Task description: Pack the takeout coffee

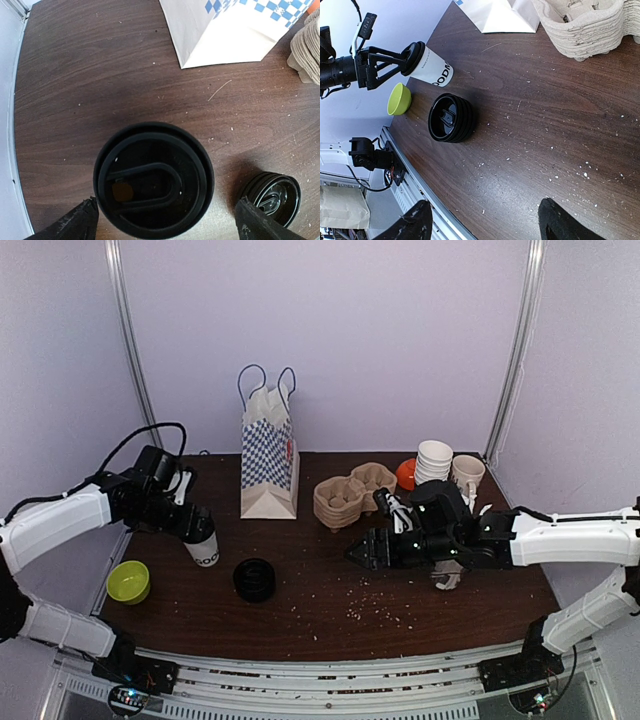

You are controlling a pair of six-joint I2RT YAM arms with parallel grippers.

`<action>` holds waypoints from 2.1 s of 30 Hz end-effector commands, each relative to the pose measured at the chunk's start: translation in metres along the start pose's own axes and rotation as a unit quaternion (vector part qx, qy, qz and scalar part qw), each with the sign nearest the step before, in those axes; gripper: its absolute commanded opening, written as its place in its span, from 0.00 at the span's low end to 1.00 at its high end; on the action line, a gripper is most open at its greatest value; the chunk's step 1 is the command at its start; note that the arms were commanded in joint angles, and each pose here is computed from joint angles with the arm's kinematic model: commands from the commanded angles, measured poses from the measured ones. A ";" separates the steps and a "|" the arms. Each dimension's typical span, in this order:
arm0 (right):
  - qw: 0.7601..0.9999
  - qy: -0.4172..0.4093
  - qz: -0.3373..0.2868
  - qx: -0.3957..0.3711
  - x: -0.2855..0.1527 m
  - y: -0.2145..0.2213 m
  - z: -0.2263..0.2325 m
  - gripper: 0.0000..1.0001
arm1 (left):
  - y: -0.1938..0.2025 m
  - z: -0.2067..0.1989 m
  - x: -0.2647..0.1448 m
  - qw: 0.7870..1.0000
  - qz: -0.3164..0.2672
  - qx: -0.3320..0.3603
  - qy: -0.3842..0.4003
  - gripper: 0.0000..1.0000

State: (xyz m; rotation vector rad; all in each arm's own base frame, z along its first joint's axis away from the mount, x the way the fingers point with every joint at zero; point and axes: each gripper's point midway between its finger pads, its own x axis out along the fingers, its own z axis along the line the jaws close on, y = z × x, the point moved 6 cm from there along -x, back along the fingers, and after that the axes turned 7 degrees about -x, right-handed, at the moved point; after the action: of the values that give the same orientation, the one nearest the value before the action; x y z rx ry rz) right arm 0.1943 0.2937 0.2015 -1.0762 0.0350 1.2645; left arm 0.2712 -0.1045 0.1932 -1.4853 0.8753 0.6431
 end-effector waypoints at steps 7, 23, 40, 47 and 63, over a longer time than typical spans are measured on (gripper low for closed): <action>1.000 -0.011 -0.013 -0.001 0.000 -0.008 0.004 0.74 | -0.028 -0.013 -0.039 0.989 -0.109 -0.053 0.082 0.71; 1.000 -0.018 -0.003 0.014 0.006 -0.003 0.003 0.73 | -0.003 -0.006 0.012 0.990 -0.080 -0.100 0.061 0.00; 0.998 -0.059 0.012 0.032 0.037 -0.002 0.016 0.74 | -0.018 -0.018 -0.014 0.987 -0.097 -0.076 0.107 0.45; 0.996 -0.067 0.046 0.032 0.084 -0.006 0.030 0.75 | -0.048 -0.028 -0.070 0.977 -0.151 -0.040 0.147 0.85; 0.990 0.009 0.139 0.017 0.200 0.001 0.039 0.75 | -0.046 0.013 -0.127 0.939 -0.343 -0.016 0.027 0.92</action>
State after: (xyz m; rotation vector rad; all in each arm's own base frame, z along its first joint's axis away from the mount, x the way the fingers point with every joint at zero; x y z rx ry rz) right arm 0.2503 0.4645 0.1216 -1.0298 0.1604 1.4738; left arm 0.2360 -0.0802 0.3260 -1.7361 0.4203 0.1041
